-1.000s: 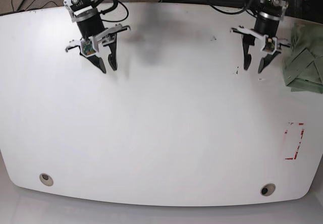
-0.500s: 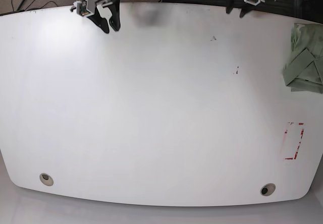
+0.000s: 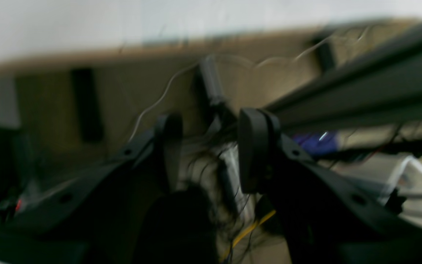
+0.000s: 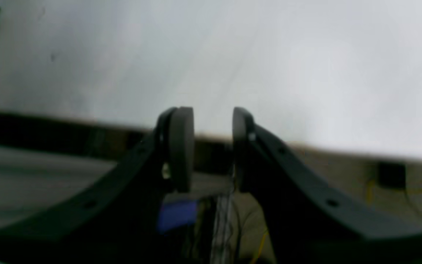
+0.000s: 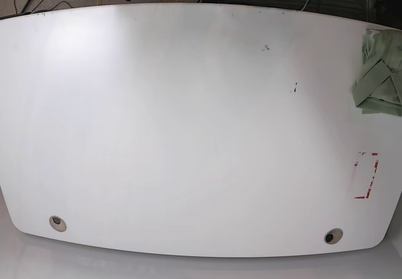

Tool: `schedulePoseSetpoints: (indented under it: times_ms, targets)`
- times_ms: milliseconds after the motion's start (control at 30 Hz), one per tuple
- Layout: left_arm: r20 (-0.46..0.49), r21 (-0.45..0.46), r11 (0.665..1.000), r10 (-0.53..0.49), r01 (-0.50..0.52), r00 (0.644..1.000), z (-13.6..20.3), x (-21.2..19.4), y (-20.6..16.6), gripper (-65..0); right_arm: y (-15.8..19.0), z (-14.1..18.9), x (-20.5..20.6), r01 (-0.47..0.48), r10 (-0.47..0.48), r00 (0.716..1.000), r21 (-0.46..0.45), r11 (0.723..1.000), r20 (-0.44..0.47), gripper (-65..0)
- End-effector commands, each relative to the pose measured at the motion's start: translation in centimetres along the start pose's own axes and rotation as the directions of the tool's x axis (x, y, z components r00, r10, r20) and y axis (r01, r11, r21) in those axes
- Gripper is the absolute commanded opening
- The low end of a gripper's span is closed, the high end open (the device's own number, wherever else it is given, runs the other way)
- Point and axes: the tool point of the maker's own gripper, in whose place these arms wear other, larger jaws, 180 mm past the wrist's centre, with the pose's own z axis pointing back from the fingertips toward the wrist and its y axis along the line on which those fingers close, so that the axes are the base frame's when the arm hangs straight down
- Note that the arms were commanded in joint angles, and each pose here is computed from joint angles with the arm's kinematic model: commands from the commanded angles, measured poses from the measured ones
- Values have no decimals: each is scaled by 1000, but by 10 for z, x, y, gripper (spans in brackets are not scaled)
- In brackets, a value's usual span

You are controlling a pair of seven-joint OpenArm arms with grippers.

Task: Layout the t-shirt on the table in an organized manner, then fold the t-shirt properly

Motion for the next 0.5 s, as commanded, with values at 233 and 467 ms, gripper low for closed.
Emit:
schedulePoseSetpoints:
  times_ms: [233, 467]
  targets:
    - [-188, 1, 997, 80, -81, 979, -18, -93, 18, -419, -13, 20, -80, 115, -120, 977, -38, 993, -175, -485]
    - [-261, 36, 989, 149, -145, 954, -51, -135, 36, -419, -33, 16, -133, 180, -190, 943, -62, 982, -273, -485]
